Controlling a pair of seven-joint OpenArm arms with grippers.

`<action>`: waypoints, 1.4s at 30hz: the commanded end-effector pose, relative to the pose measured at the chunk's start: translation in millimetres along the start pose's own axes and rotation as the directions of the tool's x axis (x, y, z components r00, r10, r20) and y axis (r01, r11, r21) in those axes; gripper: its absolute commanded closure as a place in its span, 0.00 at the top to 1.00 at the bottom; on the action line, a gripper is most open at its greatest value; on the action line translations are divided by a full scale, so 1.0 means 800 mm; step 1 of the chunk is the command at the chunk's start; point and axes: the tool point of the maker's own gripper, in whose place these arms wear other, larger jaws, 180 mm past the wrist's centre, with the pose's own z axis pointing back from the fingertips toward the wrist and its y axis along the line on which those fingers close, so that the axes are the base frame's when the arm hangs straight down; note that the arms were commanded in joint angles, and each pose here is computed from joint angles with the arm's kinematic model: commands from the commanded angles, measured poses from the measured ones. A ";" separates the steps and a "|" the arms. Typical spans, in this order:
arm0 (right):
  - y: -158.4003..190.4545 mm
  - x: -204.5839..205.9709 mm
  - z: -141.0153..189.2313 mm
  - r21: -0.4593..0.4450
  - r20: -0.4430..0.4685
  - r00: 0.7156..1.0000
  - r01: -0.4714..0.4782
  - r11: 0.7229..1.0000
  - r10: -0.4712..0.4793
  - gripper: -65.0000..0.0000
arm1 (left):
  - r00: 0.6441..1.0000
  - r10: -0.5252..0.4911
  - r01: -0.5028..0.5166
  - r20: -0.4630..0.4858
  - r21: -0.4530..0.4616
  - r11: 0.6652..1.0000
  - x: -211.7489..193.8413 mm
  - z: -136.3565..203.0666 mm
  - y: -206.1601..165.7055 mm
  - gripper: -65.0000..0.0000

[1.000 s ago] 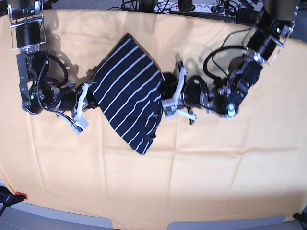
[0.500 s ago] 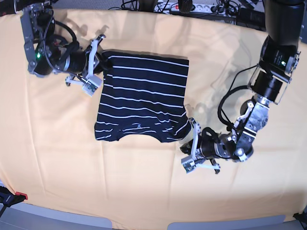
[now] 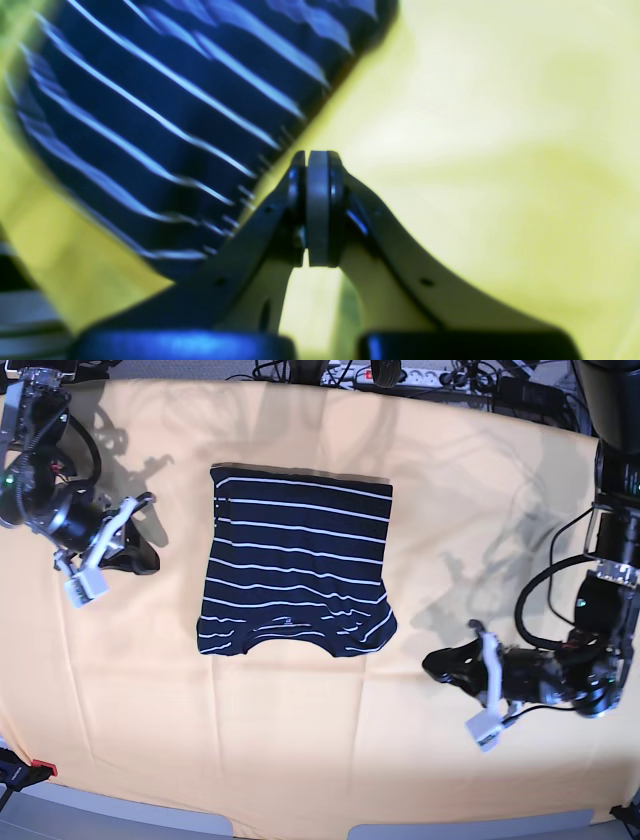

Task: Fold the T-shirt properly

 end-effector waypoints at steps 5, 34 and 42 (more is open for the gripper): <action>0.025 0.040 0.046 0.171 0.162 0.983 0.061 0.983 -0.090 0.00 | 0.995 -0.003 0.012 0.096 -0.093 0.996 0.000 0.022 -0.045 0.00; 0.191 -0.212 0.246 -0.039 -0.576 0.733 0.417 0.908 -0.361 0.00 | 0.852 0.308 -0.400 -0.423 -0.149 0.904 -0.289 0.106 -0.315 0.00; 0.250 -0.302 0.247 -0.061 -0.647 0.496 0.723 0.688 -0.578 0.00 | 0.709 0.554 -0.648 -0.437 -0.093 0.756 -0.360 0.095 -0.403 0.00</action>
